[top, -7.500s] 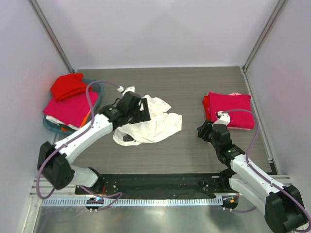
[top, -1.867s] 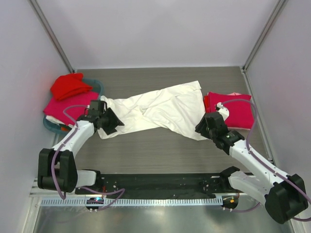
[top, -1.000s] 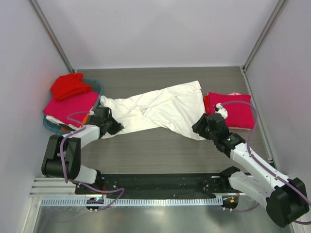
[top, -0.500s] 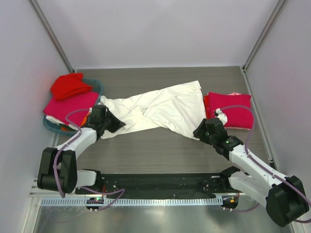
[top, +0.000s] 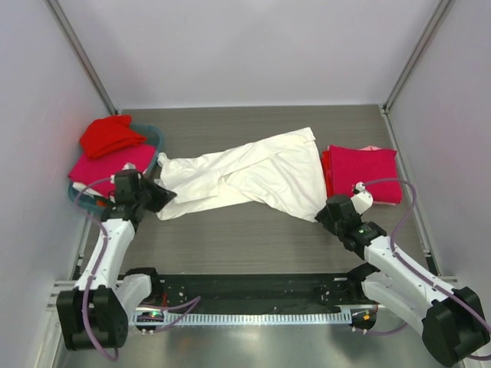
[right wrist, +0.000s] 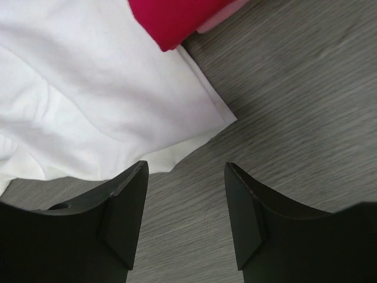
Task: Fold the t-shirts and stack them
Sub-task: Flatten the tshirt out
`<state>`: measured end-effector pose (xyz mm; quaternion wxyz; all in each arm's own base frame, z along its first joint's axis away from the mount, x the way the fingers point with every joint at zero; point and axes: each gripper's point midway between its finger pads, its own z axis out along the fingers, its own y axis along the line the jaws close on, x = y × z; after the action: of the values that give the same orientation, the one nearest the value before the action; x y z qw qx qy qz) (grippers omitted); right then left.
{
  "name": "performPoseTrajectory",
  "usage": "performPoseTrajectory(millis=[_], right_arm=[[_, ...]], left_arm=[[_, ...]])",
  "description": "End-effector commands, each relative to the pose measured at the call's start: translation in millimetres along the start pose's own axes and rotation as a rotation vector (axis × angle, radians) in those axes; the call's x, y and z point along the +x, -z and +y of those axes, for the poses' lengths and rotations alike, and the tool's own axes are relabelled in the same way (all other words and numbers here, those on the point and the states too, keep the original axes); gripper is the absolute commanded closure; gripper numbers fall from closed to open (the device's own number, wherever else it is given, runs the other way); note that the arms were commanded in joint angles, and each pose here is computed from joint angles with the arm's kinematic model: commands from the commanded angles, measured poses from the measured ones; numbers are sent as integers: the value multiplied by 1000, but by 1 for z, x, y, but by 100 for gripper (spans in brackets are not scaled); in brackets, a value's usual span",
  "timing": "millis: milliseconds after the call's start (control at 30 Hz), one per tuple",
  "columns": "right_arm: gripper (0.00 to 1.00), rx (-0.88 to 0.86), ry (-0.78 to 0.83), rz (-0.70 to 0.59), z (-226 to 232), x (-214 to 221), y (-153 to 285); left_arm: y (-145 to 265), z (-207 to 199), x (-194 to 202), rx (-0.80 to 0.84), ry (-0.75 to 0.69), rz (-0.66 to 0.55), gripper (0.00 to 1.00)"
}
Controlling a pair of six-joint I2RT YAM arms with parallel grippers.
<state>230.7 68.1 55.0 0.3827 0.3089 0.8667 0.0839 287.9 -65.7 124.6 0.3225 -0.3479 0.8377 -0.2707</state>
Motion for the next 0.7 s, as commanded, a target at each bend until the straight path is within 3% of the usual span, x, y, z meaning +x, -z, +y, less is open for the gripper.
performPoseTrajectory(millis=[0,133,267,500,667], right_arm=[[40,49,-113,-73,-11,-11,-2],[42,50,-127,-82,-12,-12,-2],[42,48,-127,-76,-12,-11,-2],[44,-16,-50,-54,10,-17,0],[44,-143,58,-73,77,-57,6]], left_arm=[[31,6,-23,1,45,-63,100],[72,4,-49,68,114,-164,100],[102,-22,-50,165,117,-171,100],[80,-19,-39,232,170,-85,100],[74,-15,-45,208,154,-85,100]])
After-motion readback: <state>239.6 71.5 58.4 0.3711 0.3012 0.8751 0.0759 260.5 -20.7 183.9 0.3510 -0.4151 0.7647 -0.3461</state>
